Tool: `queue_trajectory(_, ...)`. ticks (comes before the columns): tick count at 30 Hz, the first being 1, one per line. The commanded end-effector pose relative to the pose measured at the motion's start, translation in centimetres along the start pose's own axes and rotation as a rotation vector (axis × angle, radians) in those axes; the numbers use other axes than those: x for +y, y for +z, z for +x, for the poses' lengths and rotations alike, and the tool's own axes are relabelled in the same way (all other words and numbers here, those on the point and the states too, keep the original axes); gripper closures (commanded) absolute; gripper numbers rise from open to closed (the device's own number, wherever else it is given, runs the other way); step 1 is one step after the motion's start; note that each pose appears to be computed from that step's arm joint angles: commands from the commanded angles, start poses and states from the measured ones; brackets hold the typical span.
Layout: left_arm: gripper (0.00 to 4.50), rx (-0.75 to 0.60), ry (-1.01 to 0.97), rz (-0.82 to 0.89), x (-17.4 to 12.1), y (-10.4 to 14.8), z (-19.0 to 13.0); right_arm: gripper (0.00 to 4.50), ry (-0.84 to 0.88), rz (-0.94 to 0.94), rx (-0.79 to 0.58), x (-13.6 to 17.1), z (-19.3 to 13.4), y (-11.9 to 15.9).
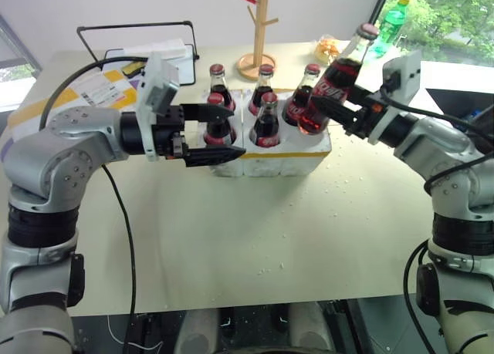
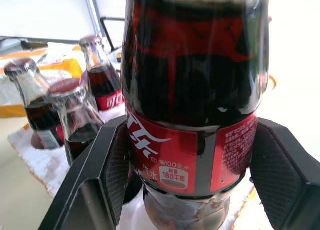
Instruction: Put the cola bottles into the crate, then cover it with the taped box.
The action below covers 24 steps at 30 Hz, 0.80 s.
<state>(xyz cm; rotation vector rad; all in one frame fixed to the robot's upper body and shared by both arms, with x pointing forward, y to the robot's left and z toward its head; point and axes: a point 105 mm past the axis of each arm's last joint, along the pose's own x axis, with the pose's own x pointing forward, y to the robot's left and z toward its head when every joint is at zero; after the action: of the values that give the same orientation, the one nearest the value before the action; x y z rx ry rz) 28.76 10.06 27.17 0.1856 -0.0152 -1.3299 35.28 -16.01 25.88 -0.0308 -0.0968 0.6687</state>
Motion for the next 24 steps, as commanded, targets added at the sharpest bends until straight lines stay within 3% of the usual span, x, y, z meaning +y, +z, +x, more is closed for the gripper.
queue_trajectory(1, 0.0, -0.013, -0.004, 0.058, -0.1, 1.2, -0.1, 1.77, 0.04, -0.072, 0.001, 1.3, 0.1, 0.0)
queue_trajectory(7, 0.0, -0.008, 0.0, 0.062, -0.2, 1.2, -0.3, 1.77, 0.114, -0.072, -0.025, 2.7, 0.3, 0.5)
queue_trajectory(20, 0.0, -0.005, 0.014, 0.065, -0.3, 1.2, -0.5, 1.77, 0.105, -0.11, 0.12, 1.3, 1.5, -3.2)
queue_trajectory(22, 0.0, -0.003, 0.013, 0.066, -0.3, 1.2, -0.5, 0.7, 0.099, -0.082, 0.145, 1.0, 1.7, -4.0)
queue_trajectory(24, 0.0, -0.002, 0.013, 0.067, -0.3, 1.2, -0.5, 0.04, 0.097, -0.07, 0.154, 0.9, 1.7, -4.3)
